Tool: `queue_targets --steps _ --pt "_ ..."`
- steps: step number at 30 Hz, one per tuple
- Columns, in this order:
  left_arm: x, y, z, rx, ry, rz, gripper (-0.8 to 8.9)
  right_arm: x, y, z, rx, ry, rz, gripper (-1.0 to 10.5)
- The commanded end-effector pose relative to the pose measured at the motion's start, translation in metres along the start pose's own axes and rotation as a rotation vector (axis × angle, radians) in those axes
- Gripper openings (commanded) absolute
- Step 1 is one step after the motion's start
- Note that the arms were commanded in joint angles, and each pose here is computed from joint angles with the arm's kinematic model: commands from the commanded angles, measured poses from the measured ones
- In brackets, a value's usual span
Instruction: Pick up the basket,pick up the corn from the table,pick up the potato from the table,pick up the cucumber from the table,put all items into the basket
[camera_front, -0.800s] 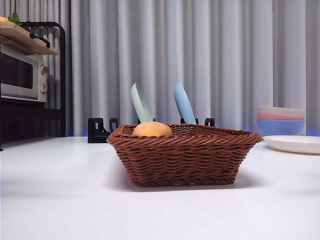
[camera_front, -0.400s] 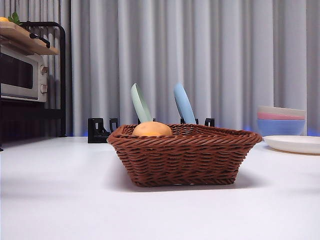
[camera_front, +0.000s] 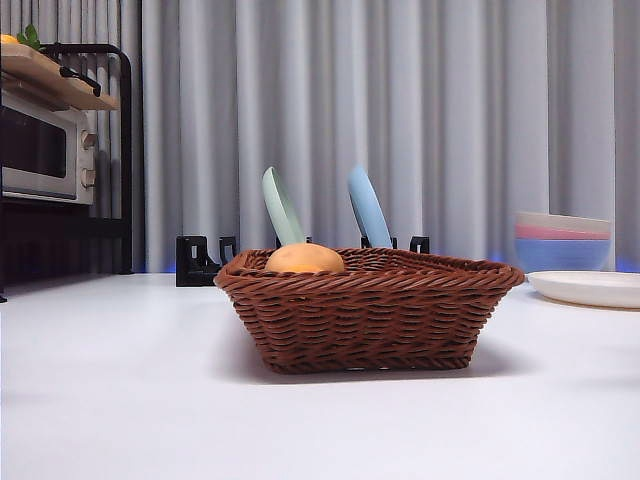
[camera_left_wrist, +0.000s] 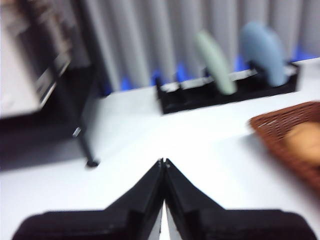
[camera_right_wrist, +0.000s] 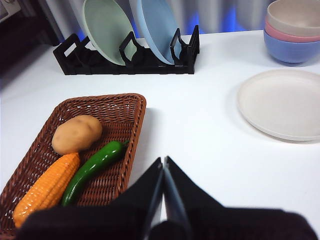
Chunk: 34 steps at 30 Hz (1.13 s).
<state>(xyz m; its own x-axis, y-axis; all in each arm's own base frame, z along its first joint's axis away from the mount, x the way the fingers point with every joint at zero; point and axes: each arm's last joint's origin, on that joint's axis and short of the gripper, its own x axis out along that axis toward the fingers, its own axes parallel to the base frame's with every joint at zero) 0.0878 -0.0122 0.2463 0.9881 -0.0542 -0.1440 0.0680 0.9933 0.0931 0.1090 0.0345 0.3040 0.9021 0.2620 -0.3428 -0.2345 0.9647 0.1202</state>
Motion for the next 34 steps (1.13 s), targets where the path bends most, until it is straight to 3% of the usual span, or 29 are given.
queue_targets --steps 1,12,18,34 --pt "0.009 0.002 -0.035 -0.053 0.004 0.030 -0.03 0.001 0.000 0.000 0.008 -0.001 -0.002 0.0" --pt "0.022 0.004 -0.089 -0.081 0.000 0.067 -0.03 0.001 0.000 0.000 0.008 -0.001 -0.002 0.0" --pt "0.021 0.004 -0.098 -0.083 0.059 0.066 -0.03 0.001 0.000 0.000 0.008 -0.001 -0.002 0.0" --pt "0.021 0.004 -0.097 -0.083 0.054 0.069 -0.03 0.001 0.000 0.000 0.008 -0.001 -0.002 0.0"
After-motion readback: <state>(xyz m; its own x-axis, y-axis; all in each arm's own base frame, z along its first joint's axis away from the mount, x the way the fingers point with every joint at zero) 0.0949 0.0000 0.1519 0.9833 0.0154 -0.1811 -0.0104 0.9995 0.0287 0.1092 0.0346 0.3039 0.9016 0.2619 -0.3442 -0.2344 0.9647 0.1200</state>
